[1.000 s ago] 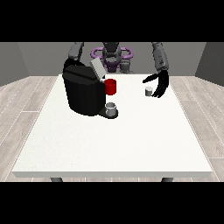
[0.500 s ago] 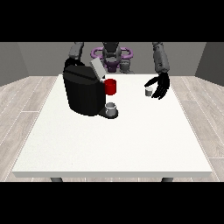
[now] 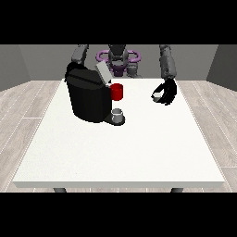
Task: Insert the coffee pod into the coffee machine and close the lid
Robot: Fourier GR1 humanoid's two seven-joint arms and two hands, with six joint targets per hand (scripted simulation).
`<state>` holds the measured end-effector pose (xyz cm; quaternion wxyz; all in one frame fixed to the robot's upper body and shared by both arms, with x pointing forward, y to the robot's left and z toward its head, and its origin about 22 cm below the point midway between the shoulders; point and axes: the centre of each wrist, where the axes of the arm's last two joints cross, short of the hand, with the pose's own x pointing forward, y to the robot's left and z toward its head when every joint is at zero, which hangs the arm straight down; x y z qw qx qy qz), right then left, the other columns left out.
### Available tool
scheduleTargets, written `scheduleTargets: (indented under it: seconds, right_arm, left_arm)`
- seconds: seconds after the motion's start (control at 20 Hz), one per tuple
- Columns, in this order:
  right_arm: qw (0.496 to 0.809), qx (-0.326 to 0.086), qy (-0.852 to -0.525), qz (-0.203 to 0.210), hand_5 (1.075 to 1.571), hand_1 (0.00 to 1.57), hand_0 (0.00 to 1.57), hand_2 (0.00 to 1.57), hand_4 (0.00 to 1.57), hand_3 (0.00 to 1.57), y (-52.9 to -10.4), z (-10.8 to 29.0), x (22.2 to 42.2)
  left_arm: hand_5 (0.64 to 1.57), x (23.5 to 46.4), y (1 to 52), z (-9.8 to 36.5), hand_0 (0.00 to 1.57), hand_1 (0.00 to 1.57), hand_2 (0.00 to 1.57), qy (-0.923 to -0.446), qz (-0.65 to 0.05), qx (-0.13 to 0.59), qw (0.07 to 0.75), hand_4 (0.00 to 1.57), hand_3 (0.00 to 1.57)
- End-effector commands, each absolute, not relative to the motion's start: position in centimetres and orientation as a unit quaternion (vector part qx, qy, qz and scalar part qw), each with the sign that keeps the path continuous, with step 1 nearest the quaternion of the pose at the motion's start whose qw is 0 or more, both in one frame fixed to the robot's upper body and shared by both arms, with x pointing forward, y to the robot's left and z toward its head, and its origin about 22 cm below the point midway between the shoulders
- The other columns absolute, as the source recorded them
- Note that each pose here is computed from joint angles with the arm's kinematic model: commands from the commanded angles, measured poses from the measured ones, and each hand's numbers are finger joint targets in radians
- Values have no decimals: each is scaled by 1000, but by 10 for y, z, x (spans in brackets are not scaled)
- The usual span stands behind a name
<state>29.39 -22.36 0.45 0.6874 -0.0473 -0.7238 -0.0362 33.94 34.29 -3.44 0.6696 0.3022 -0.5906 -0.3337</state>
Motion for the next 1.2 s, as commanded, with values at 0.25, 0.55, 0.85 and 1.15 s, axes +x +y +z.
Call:
scheduleTargets:
  seconds: [0.25,0.55,0.85,1.15]
  right_arm:
    - [687,-44,-724,-41,1571,0,0,0,398,0,-220,14,298]
    - [710,-57,-700,-57,1571,0,0,0,438,0,-236,-12,294]
    - [721,-54,-688,-63,1571,0,0,0,468,0,-227,-34,287]
    - [710,-26,-702,-43,1571,0,0,0,492,0,-231,-14,300]
  left_arm:
    - [1571,337,359,-38,1174,1174,1286,-578,-383,324,644,412,1183]
    - [1571,375,332,8,1477,1477,1470,-628,-398,273,610,632,1410]
    - [1571,396,298,35,1289,1289,1362,-631,-416,247,606,557,1337]
    - [1571,415,300,78,1256,1256,1331,-653,-403,254,589,545,1292]
